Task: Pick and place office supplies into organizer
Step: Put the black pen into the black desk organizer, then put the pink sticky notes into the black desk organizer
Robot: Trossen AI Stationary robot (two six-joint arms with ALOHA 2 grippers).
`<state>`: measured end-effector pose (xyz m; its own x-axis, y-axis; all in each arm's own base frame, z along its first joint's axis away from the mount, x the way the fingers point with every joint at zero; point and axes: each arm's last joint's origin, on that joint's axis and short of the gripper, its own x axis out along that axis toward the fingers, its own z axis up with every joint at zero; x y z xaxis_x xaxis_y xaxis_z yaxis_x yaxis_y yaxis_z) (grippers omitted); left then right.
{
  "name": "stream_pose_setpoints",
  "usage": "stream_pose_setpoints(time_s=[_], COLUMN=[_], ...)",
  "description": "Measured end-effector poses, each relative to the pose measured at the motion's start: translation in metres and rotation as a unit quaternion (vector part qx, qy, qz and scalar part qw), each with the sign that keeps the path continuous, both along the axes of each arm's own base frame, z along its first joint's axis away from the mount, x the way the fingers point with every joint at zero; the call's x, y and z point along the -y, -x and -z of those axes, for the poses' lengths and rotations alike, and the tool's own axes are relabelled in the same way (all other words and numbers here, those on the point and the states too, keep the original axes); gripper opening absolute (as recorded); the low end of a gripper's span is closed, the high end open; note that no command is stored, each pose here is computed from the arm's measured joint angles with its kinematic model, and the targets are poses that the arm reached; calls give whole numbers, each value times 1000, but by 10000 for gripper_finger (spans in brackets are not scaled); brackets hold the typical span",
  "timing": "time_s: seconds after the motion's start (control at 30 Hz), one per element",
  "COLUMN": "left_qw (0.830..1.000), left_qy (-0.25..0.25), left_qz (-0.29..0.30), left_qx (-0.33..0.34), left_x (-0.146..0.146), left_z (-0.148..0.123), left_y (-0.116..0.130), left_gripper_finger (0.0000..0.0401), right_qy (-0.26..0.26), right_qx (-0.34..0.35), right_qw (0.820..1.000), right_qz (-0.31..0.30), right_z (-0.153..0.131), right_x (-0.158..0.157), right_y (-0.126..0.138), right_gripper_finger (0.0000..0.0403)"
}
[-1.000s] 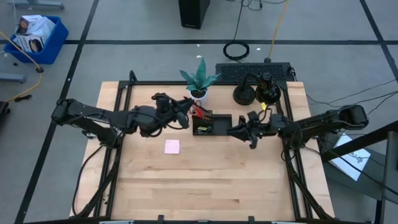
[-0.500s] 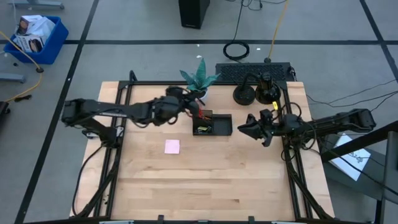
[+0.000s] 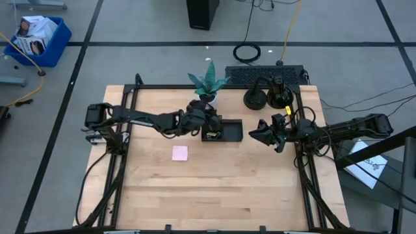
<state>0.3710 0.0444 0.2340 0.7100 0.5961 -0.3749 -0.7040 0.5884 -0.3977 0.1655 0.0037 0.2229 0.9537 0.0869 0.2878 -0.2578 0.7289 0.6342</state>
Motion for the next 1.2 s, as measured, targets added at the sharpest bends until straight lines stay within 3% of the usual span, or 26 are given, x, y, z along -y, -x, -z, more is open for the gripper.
stream_pose_setpoints(time_s=[0.3, 0.57, 0.67, 0.83, 1.0, 1.2], left_qw=[998, 997, 998, 998, 988, 975], left_qy=[14, 48, 48, 66, 149, 211], left_qz=[-19, -25, -21, -11, 9, 52], left_qx=[-66, -49, -31, -6, 33, 52], left_x=[-9, -17, -17, -17, -5, 37], left_z=[23, 34, 32, 29, 20, -22], left_y=[1, -4, -5, -8, -4, 21], left_gripper_finger=[36, 44, 75, 165, 246, 284], right_qy=[1, 0, 1, 1, 5, 11], right_qx=[-6, -9, -12, -11, 4, 4], right_qw=[1000, 1000, 1000, 1000, 1000, 1000], right_qz=[0, 0, 0, 0, -11, -26], right_z=[1, 2, 2, 2, -1, 1], right_x=[0, 0, 0, 0, -1, -2], right_y=[0, -1, -1, -1, 0, 3], right_gripper_finger=[59, 59, 59, 59, 59, 59])
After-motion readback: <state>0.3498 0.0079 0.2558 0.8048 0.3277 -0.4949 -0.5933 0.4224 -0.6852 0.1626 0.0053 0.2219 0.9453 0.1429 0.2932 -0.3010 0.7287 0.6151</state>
